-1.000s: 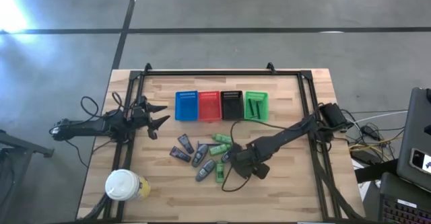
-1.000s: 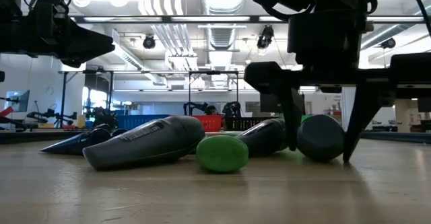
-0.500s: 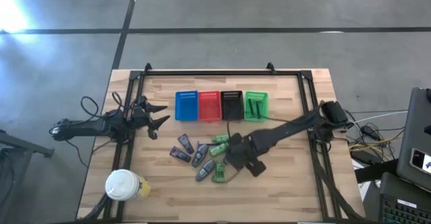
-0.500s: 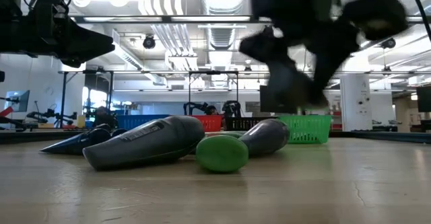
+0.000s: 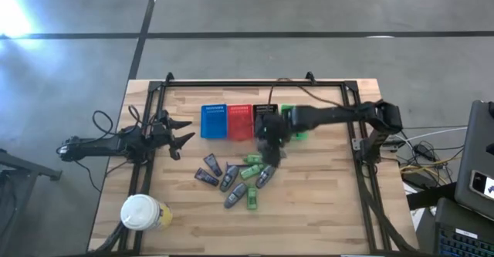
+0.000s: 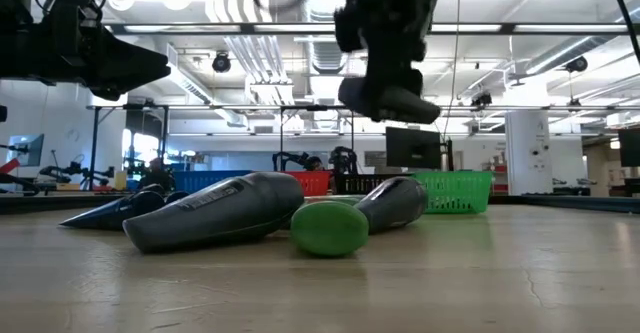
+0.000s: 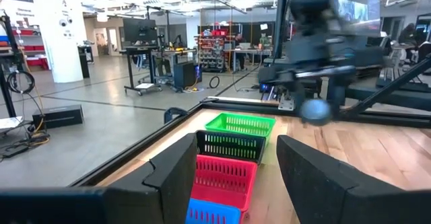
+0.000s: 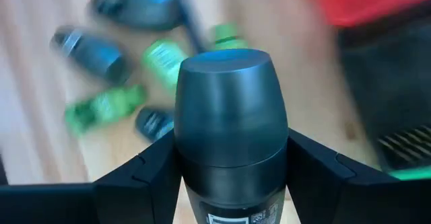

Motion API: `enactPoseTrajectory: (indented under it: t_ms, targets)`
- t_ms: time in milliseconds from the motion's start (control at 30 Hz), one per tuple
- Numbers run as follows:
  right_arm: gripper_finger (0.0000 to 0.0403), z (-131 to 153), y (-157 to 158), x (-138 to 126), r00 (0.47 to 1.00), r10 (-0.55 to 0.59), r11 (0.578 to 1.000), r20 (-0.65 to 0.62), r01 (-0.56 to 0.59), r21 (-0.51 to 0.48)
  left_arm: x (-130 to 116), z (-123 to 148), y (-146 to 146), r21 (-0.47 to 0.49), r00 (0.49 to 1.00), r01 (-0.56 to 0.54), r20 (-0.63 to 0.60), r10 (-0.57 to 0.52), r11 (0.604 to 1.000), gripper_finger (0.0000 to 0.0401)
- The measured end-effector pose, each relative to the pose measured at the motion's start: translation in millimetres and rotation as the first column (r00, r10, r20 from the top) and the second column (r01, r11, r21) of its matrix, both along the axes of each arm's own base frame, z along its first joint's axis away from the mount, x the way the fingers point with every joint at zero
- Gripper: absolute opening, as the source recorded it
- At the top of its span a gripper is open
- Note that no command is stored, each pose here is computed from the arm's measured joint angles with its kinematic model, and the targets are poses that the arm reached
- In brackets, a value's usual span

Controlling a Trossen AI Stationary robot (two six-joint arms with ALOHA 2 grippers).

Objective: Pick & Place Travel size toiletries
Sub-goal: Put the gray deodorant into the red bin

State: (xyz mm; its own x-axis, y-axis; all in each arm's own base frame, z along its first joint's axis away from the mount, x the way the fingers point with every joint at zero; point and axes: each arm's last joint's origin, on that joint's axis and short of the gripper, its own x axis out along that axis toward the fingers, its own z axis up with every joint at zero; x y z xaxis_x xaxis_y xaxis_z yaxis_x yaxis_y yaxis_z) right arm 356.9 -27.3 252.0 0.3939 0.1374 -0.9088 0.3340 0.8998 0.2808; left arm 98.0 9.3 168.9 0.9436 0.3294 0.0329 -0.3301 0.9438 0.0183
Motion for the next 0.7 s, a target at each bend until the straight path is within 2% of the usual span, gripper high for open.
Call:
enactPoseTrajectory:
  t_ms: [100, 167, 233, 333, 433, 533, 567, 633, 700]
  targets:
    - [0.0205, 1, -29, 1, 0.981, -0.192, 0.980, 0.028, 0.191, 0.047, 0, 0, 0, 0.000, 1.000, 0.000, 0.000, 0.000, 1.000, 0.0212]
    - [0.0205, 4, -44, 5, 0.951, -0.294, 0.950, 0.092, 0.281, 0.133, 0, 0, 0, 0.000, 1.000, 0.000, 0.000, 0.000, 1.000, 0.0212]
    - [0.0205, 10, -49, 13, 0.917, -0.361, 0.920, 0.170, 0.320, 0.228, 0, 0, 0, 0.000, 1.000, 0.000, 0.000, 0.000, 1.000, 0.0212]
    - [0.0205, 17, -49, 20, 0.877, -0.418, 0.890, 0.236, 0.342, 0.301, 0, 0, 0, 0.000, 1.000, 0.000, 0.000, 0.000, 1.000, 0.0212]
    - [0.0205, 18, -50, 24, 0.848, -0.466, 0.863, 0.253, 0.373, 0.341, 0, 0, 0, 0.001, 1.000, 0.000, 0.000, 0.000, 1.000, 0.0212]
    - [0.0205, 21, -53, 27, 0.800, -0.520, 0.842, 0.299, 0.421, 0.336, 0, 2, 0, 0.032, 1.000, -0.007, 0.012, 0.007, 0.999, 0.0212]
    - [0.0205, 23, -54, 29, 0.782, -0.536, 0.834, 0.319, 0.433, 0.342, 0, 5, 0, 0.003, 0.999, -0.005, 0.051, 0.005, 1.000, 0.0212]
    - [0.0205, 26, -55, 32, 0.754, -0.555, 0.824, 0.352, 0.438, 0.360, -1, 10, 0, -0.120, 0.988, 0.018, 0.152, 0.001, 0.993, 0.0212]
    - [0.0205, 28, -55, 33, 0.739, -0.569, 0.814, 0.361, 0.445, 0.373, -2, 15, 0, -0.243, 0.969, 0.052, 0.247, 0.010, 0.969, 0.0212]
